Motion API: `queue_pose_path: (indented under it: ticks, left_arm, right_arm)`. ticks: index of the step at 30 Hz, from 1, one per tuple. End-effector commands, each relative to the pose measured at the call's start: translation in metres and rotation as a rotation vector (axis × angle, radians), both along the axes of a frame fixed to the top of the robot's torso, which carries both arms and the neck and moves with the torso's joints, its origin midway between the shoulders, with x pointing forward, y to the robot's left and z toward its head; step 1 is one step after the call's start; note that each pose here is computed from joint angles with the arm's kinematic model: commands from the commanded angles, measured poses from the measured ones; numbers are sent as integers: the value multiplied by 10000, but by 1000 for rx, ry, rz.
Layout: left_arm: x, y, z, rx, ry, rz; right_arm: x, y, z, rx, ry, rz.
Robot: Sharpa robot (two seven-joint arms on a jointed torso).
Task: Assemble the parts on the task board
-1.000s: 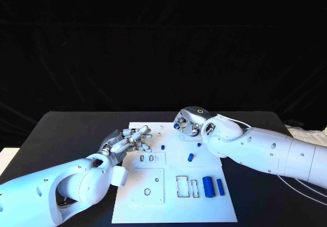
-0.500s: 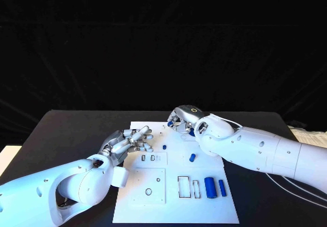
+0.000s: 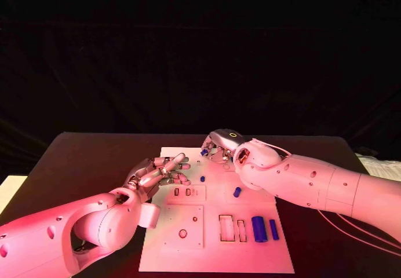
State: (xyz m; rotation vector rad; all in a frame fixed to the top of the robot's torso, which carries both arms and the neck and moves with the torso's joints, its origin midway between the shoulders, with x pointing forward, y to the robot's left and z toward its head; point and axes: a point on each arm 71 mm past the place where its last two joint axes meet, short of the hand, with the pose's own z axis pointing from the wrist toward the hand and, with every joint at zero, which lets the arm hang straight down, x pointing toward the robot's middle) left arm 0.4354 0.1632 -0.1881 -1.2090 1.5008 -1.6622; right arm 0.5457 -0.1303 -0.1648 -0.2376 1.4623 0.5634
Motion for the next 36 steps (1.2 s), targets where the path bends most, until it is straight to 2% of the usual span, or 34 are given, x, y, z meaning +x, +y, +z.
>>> queue_pose_path:
  ticks: [1,10,26,36]
  left_arm:
    - [-6,-29,21,-20,-8,-24]
    - [-14,-40,30,-21,-9,-26]
    - [-18,-42,48,-25,-13,-33]
    - [-5,-35,62,-24,-16,-31]
  right_arm:
    - [7,11,-11,2,20,-7]
    - [40,57,-33,-9,41,-34]
    - [92,68,-53,-30,42,-71]
    - [94,110,-63,-43,58,-61]
